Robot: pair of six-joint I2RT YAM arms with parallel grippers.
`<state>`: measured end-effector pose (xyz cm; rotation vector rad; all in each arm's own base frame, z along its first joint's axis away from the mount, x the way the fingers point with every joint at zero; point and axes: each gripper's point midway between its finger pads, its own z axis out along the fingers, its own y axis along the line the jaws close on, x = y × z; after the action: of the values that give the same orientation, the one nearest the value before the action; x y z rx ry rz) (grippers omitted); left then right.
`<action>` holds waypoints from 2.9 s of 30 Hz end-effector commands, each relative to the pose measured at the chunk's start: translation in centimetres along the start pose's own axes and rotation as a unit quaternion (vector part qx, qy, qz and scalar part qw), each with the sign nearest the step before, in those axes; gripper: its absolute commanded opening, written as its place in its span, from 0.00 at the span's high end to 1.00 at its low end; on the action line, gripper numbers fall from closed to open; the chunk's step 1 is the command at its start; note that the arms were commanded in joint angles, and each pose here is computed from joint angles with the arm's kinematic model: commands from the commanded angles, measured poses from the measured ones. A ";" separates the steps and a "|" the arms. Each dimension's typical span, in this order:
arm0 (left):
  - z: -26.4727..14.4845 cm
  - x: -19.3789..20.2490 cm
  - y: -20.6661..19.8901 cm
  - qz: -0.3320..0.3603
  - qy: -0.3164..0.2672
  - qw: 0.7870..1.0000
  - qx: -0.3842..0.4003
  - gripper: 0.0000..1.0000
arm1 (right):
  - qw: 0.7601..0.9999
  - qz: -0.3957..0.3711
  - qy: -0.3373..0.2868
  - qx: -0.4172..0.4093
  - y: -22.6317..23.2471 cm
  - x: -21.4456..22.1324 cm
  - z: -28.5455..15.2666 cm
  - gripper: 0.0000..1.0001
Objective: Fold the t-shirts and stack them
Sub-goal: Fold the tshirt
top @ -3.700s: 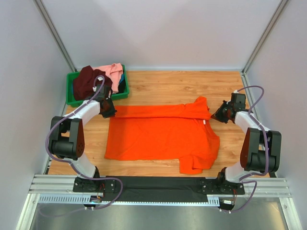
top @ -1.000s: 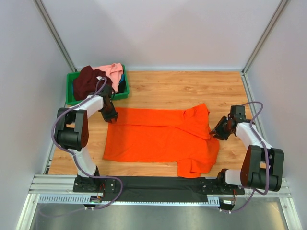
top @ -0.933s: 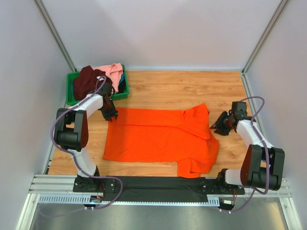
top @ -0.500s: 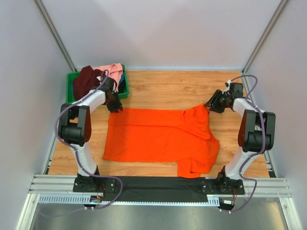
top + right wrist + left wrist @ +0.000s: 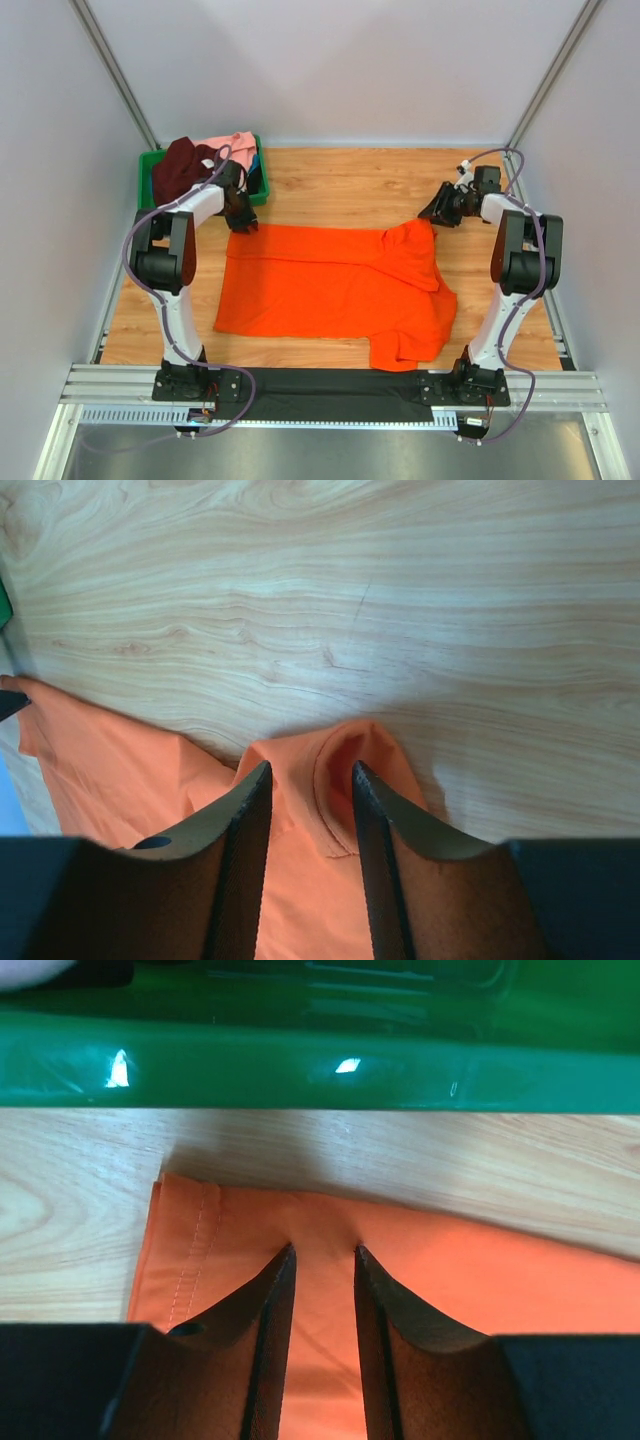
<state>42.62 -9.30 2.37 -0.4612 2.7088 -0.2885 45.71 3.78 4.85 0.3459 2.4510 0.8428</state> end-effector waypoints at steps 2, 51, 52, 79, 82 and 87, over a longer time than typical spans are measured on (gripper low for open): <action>0.7 -0.4 1.0 0.005 0.000 0.999 -0.035 0.63 | 1.000 -0.014 -0.007 -0.003 -0.4 -0.7 0.2 0.66; -10.2 3.9 -9.3 0.057 -0.015 0.985 0.162 0.55 | 0.987 0.071 -0.076 0.123 4.6 13.6 -8.6 0.51; -9.8 3.7 -9.1 0.054 -0.017 0.986 0.155 0.55 | 0.988 0.065 -0.089 0.108 5.4 13.4 -8.3 0.49; -7.1 3.8 -6.8 0.050 0.006 0.995 0.087 0.56 | 0.973 0.089 -0.156 0.147 3.5 15.0 -4.1 0.36; -7.1 3.6 -6.8 0.050 0.003 0.995 0.086 0.56 | 0.974 0.074 -0.141 0.163 3.3 14.8 -3.6 0.45; -6.1 3.3 -6.2 0.049 -0.001 0.997 0.064 0.57 | 0.978 0.006 -0.084 0.191 3.3 15.9 -3.0 0.58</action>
<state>37.53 -15.52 7.57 -0.2990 2.7214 -0.4649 30.86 11.02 2.48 0.6736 2.3952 0.4133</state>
